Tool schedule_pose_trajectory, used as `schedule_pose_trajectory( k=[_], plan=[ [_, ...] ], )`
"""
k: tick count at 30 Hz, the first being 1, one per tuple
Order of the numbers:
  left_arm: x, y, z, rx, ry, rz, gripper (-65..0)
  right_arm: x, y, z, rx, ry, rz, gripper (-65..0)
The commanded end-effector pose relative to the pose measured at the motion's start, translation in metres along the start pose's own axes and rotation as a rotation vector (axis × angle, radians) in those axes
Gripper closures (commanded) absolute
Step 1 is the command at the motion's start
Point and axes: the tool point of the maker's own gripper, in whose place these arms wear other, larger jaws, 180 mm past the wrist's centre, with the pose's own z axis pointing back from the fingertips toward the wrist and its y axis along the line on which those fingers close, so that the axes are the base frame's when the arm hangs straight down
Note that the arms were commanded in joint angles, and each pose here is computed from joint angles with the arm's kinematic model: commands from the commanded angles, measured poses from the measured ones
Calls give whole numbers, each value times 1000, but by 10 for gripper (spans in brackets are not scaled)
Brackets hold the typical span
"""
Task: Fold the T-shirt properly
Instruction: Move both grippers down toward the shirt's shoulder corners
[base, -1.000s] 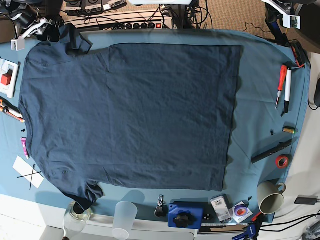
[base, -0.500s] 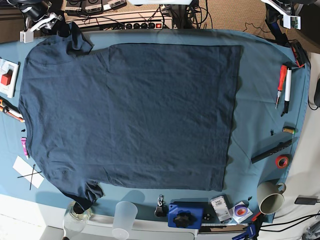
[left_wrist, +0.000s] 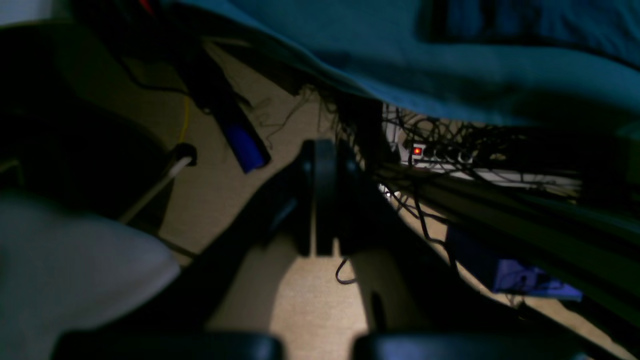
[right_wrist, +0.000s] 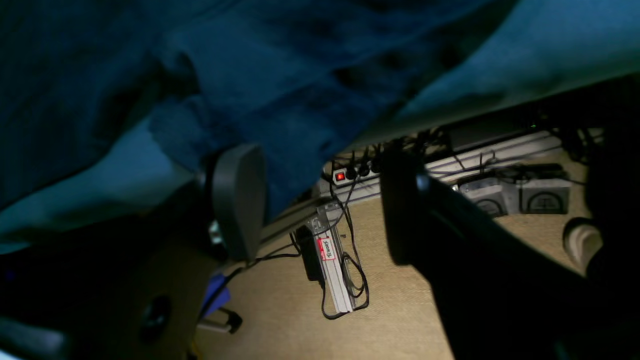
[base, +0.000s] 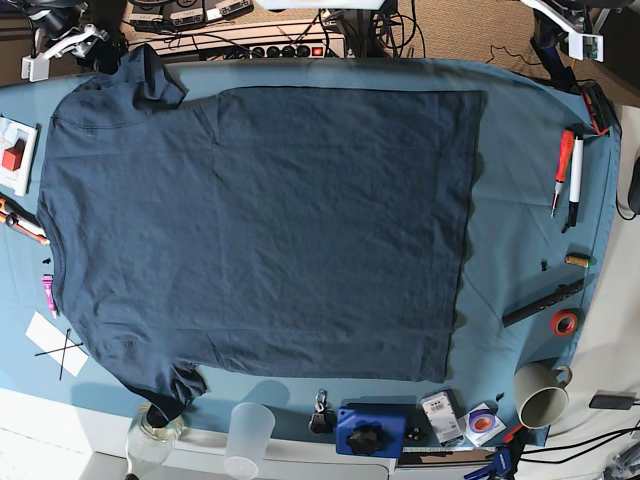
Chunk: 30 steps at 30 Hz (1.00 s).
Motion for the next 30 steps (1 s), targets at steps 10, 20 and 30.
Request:
schedule_pose_trajectory(
  k=[10, 20, 30],
  plan=[
    [9, -1, 2, -5, -33, -9, 0, -13, 8, -19, 149, 9, -150, -358],
    [9, -1, 2, -5, -33, -8, 0, -10, 28, -15, 267, 6, -194, -357],
    [12, -2, 2, -9, -50, -3, 0, 6, 33, -19, 294, -42, -186, -237]
  ],
)
